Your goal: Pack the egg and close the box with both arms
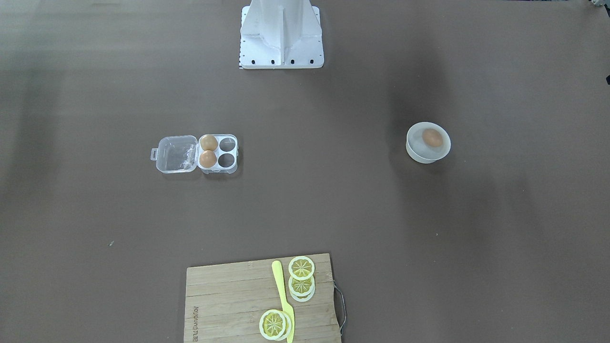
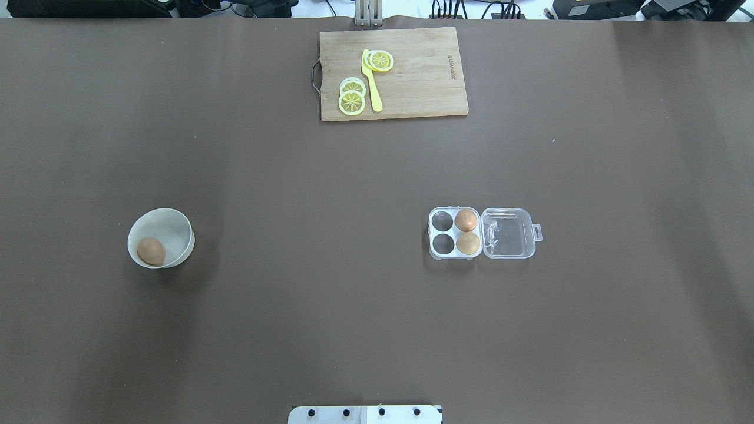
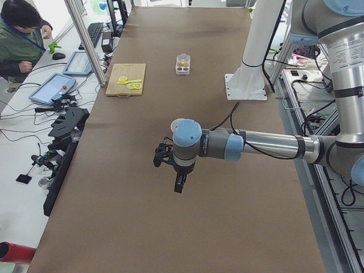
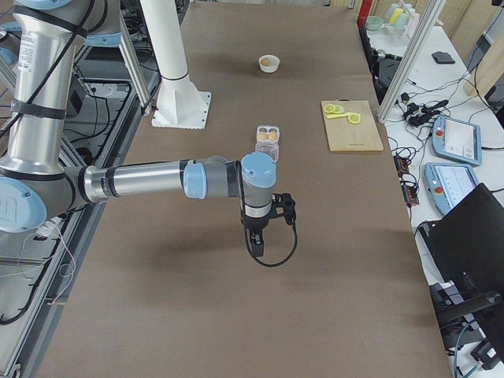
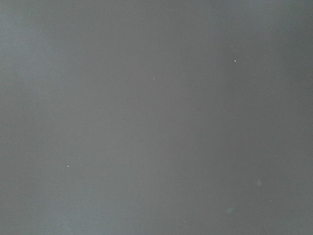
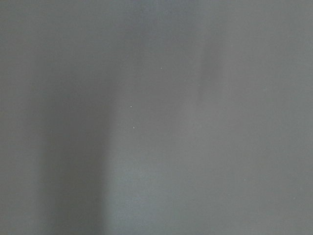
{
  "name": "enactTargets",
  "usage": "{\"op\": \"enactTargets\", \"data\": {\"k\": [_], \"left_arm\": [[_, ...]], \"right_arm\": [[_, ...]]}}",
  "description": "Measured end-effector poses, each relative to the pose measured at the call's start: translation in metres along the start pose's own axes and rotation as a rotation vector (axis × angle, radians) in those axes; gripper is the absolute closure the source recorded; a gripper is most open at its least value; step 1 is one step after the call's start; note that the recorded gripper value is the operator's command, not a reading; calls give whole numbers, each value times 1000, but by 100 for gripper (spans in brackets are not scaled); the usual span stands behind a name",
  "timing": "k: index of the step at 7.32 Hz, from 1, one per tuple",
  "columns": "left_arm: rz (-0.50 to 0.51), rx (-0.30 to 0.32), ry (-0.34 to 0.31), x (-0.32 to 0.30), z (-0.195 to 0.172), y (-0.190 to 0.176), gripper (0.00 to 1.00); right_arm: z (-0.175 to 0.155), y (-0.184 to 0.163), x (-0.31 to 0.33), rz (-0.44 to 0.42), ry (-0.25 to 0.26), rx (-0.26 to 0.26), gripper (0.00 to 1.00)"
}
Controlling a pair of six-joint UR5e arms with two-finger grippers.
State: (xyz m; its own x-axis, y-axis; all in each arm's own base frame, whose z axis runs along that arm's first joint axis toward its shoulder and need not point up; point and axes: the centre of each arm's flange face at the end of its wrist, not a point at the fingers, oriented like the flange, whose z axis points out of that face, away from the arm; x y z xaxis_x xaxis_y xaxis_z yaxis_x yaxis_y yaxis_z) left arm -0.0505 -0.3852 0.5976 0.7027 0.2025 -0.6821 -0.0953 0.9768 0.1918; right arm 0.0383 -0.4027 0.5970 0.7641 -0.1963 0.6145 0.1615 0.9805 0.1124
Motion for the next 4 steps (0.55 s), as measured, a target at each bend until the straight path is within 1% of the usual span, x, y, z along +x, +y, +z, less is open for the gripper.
{"op": "enactTargets", "data": {"k": [4], "left_arm": [[10, 7, -2, 3, -2, -4, 1]], "right_arm": [[0, 0, 0, -1, 1, 1, 0]]}}
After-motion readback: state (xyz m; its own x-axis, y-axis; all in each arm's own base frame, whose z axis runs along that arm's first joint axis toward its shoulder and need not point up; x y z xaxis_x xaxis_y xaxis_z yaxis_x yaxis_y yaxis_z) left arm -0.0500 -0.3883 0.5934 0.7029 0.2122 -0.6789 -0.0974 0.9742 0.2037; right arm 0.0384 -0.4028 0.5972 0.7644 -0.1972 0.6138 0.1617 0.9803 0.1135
